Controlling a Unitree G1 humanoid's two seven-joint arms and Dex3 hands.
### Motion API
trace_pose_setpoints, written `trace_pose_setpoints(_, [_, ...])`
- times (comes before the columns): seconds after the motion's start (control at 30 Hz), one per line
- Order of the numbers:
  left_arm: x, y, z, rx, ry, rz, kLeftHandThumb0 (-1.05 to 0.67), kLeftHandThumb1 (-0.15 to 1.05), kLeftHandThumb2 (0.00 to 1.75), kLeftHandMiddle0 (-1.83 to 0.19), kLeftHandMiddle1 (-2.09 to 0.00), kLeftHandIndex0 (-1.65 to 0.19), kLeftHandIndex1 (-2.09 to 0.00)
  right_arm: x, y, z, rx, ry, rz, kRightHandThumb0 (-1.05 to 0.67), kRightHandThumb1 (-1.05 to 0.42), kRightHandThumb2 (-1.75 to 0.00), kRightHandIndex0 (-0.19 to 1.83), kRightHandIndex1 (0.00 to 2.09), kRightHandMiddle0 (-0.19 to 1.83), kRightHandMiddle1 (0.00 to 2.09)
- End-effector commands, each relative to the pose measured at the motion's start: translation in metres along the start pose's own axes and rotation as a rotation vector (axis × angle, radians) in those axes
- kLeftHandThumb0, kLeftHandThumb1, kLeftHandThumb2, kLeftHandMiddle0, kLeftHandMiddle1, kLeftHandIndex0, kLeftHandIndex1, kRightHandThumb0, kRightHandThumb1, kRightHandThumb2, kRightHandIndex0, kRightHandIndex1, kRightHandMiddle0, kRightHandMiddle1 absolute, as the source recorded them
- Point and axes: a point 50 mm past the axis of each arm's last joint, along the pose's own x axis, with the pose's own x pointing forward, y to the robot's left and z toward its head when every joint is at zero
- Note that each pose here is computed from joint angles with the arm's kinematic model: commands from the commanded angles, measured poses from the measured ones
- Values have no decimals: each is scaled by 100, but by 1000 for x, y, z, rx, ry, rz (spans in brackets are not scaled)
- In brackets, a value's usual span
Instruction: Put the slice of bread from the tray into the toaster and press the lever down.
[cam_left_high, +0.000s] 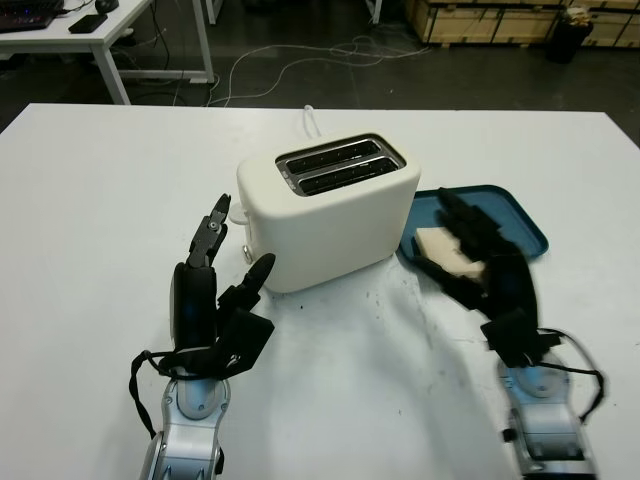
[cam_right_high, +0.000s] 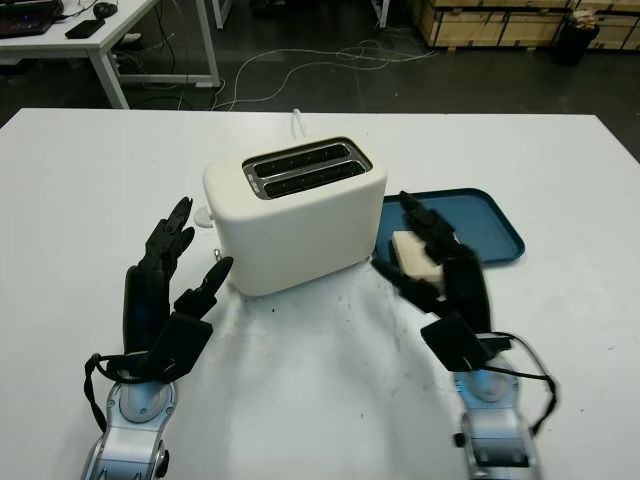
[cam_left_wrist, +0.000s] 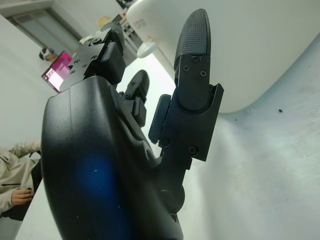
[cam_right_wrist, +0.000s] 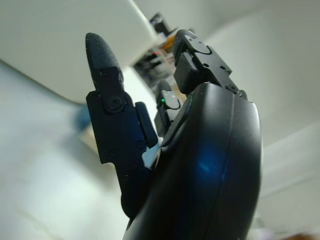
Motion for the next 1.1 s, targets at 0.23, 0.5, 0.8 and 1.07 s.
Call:
trace_pose_setpoints(0.23, [-2,-2,1,-21,2,-3,-62,92,32,-32,-26,-30,0,-15,-31,-38,-479,12,142,-49,-81,0,37,0,39,0])
trace_pose_setpoints(0.5, [-3,0,1,-15,-6,1,-61,92,31,-32,-27,-31,0,-17,-18,-71,-734,111,317,-54,-80,0,30,0,31,0])
trace_pose_setpoints(0.8, [-1,1,2,-21,-9,-4,-62,92,31,-32,-27,-31,0,-8,-1,-93,-827,133,396,-53,-81,-1,24,0,26,0])
trace_pose_setpoints(1.07, [-1,3,4,-12,-12,-5,-62,92,29,-32,-27,-31,-1,3,15,-96,-856,67,282,-41,-83,-1,32,3,30,2])
